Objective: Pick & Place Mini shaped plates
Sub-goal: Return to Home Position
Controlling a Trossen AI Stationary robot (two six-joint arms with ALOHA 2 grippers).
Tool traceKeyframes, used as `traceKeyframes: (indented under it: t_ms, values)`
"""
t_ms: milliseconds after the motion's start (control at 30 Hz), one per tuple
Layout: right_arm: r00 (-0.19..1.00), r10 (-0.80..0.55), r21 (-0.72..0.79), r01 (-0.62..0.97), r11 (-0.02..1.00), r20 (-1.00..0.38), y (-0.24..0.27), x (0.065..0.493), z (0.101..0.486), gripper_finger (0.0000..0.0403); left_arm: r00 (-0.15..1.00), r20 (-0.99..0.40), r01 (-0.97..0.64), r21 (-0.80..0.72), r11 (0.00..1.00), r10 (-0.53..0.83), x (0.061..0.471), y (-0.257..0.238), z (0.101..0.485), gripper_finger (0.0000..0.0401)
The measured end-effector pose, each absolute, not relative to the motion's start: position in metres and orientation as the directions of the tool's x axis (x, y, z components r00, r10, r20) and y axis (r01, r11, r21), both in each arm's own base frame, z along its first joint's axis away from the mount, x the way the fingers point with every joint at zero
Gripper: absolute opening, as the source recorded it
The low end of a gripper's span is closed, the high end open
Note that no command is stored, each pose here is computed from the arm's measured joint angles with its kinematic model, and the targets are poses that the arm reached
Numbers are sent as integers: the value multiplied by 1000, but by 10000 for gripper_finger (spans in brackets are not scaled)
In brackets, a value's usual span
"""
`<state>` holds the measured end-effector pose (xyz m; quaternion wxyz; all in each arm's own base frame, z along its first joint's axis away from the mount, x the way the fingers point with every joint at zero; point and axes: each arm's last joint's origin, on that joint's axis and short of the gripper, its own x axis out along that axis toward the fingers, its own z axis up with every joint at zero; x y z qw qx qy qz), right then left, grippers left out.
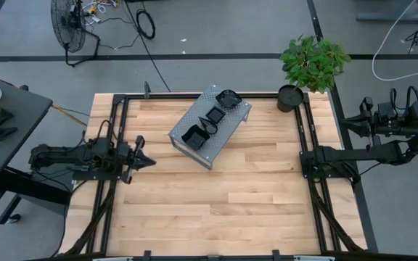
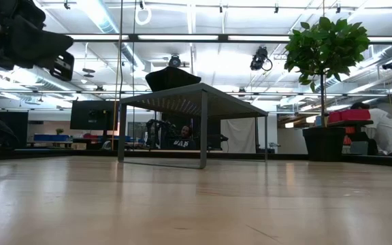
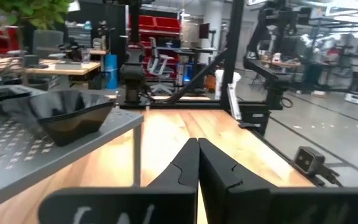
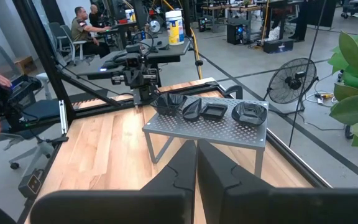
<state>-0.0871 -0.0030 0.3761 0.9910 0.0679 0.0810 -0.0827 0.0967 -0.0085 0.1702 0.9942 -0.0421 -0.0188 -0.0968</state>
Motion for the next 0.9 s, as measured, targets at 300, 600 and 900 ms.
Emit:
traceKeyframes:
  t_ms: [300,600,900]
  values:
    - [973,-153,121,175,977,-172,-3,-87,376,20,998,24,57,-32,998,-56,97,-5,168,3]
    - [973,-153,121,175,977,-171,-3,-87,376,20,1000,17,16,-39,999,-16,97,-3,167,3]
    - [973,-153,121,175,977,-171,-3,-87,376,20,1000,14,19,-36,999,-18,98,-3,167,12]
